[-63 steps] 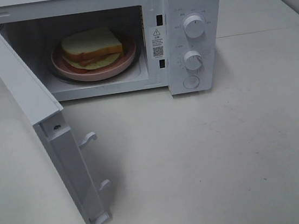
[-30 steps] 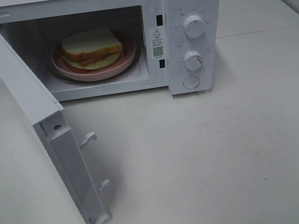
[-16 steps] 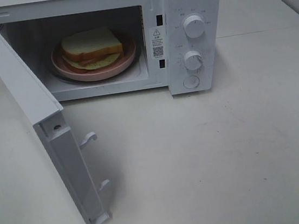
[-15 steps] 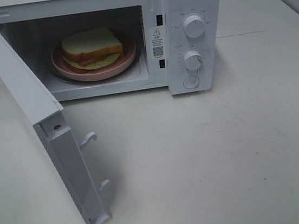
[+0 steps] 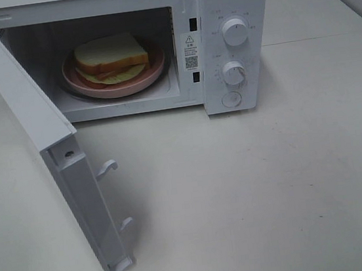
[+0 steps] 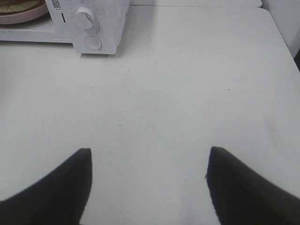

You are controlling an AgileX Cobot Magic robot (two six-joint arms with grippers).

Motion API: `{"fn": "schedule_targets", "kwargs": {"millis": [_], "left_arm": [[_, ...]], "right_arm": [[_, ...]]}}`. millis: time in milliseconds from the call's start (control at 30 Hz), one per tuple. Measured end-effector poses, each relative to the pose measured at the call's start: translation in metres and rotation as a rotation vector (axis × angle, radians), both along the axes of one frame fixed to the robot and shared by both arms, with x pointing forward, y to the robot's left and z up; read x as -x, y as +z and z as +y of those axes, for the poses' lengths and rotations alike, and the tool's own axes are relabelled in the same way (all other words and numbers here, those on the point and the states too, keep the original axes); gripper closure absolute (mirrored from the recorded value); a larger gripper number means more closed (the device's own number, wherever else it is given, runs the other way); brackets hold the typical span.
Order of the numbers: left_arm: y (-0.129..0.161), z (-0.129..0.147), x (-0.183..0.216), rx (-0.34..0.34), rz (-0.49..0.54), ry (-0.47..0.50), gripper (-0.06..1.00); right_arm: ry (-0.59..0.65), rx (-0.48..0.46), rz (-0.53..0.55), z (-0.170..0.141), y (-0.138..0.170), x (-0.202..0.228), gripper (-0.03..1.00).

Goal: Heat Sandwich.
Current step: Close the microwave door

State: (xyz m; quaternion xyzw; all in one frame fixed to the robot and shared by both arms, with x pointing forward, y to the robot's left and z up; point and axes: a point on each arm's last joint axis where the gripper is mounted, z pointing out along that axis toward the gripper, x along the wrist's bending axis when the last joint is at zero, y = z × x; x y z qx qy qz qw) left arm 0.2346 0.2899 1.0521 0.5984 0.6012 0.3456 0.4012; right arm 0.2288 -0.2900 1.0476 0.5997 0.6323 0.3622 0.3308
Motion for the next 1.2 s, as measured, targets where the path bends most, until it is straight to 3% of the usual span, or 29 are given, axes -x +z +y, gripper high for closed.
{"fn": "schedule_targets", "kwargs": {"millis": [1200], "left_arm": [[0.0, 0.0, 0.0, 0.0, 0.0, 0.0, 0.23]], "right_arm": [[0.0, 0.0, -0.002, 0.0, 0.0, -0.0003, 0.29]]}}
